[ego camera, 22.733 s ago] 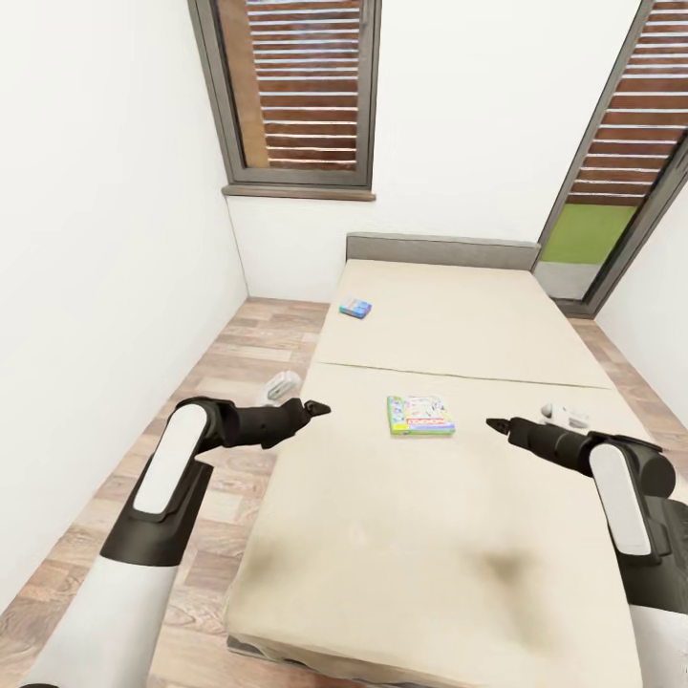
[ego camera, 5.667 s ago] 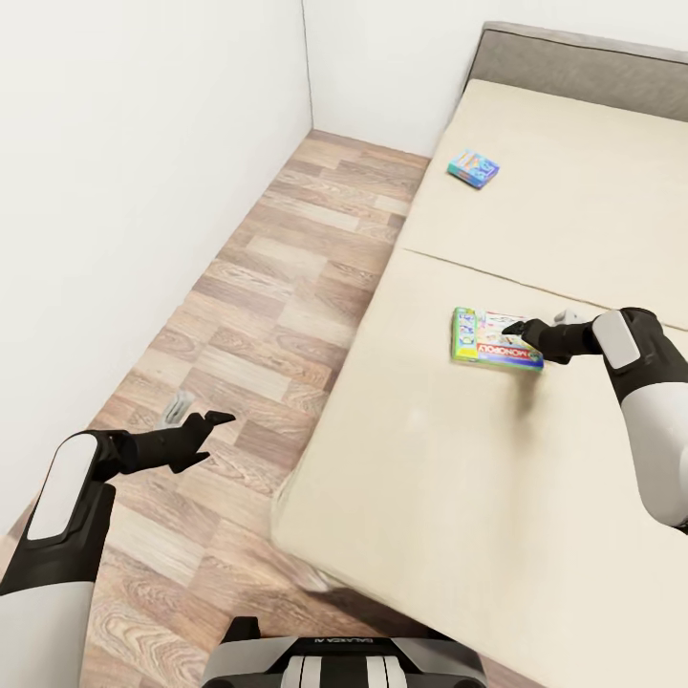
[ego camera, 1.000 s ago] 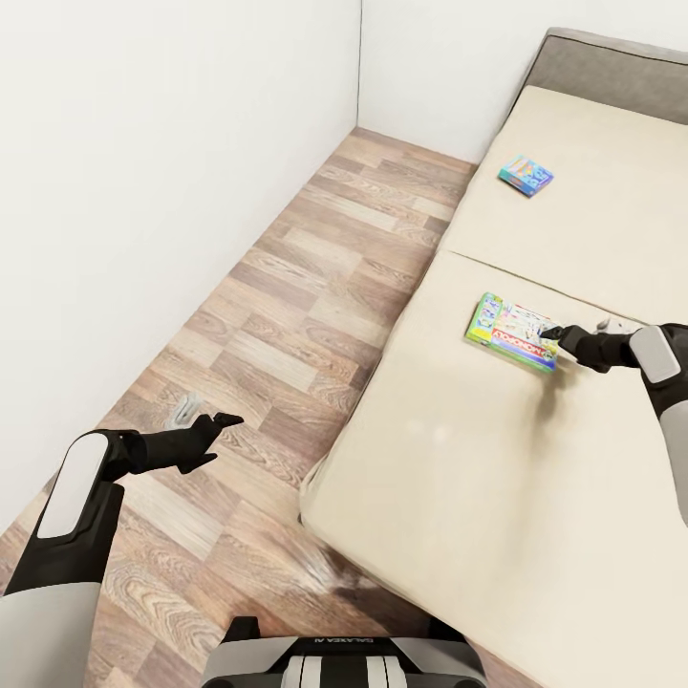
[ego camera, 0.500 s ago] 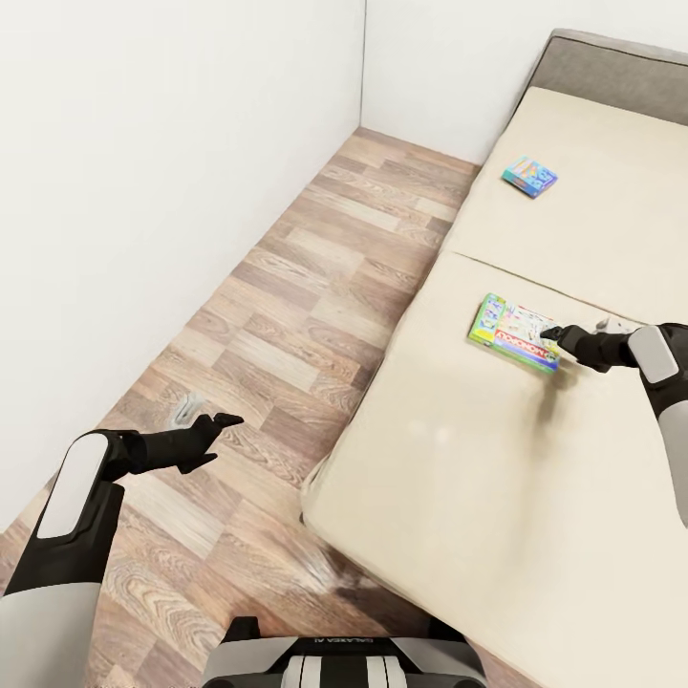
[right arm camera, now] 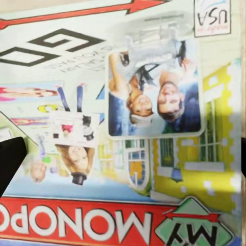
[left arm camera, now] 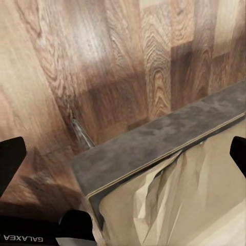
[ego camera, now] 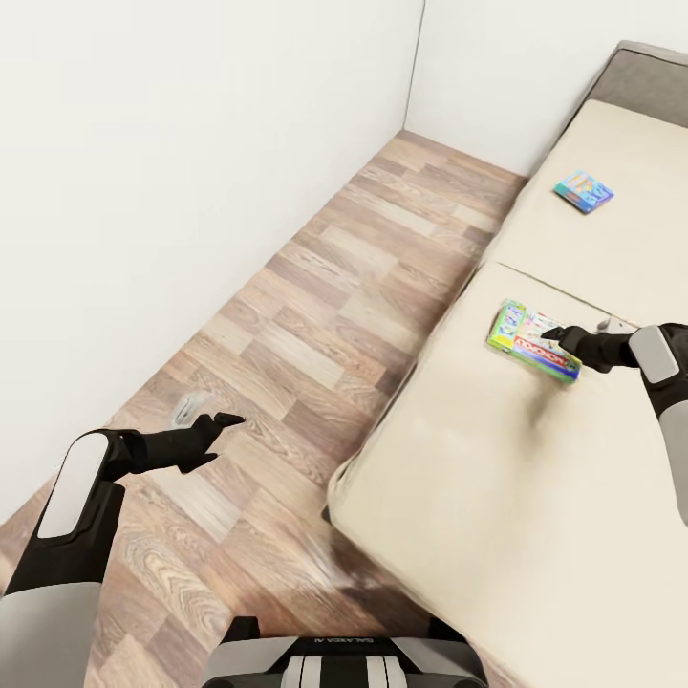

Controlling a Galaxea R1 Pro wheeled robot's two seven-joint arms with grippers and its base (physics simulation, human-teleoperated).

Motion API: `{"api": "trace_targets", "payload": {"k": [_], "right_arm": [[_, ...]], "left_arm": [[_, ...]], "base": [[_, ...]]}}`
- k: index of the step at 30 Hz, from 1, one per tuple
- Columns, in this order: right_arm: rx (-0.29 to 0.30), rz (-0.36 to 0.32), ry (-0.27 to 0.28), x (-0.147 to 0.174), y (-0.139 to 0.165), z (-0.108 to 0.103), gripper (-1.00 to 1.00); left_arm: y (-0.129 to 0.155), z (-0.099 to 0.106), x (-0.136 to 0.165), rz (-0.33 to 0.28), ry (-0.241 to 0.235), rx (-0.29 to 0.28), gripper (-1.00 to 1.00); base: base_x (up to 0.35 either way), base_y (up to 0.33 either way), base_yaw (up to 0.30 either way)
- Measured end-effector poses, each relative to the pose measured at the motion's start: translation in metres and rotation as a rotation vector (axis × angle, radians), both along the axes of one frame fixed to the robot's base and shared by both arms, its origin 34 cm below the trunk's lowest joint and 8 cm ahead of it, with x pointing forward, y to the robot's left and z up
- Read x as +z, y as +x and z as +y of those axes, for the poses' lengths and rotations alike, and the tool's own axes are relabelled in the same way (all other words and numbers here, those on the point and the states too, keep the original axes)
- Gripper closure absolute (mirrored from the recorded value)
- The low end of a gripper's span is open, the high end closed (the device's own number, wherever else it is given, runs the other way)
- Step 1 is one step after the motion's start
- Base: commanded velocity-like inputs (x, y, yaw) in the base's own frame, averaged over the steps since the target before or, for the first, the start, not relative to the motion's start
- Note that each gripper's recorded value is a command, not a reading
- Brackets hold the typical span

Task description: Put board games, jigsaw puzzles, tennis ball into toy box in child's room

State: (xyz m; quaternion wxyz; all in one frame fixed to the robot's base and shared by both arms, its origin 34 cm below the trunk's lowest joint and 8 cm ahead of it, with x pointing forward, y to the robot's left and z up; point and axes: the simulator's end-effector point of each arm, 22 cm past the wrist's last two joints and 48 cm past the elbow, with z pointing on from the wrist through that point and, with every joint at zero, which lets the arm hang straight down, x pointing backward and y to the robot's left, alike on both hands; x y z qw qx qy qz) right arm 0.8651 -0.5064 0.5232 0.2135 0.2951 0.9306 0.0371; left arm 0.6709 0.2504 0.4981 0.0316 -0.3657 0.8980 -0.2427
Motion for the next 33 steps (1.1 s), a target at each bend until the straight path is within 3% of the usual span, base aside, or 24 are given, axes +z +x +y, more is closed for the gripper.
{"api": "trace_targets", "payload": {"k": [10,33], "right_arm": [[-0.007,-0.010,0.015,0.0003,0.0020,0.0023,-1.00],[-0.013,-0.040,-0.008,0.0075,0.0092,-0.0057,-1.00]], "left_arm": [[0.0004,-0.0010,-0.0003,0.000,-0.002,0.000,-1.00],[0.0004,-0.0014,-0.0003,0.000,-0.002,-0.001,-1.00]], "base": [[0.000,0.000,0.131],[0.000,0.000,0.016]]}}
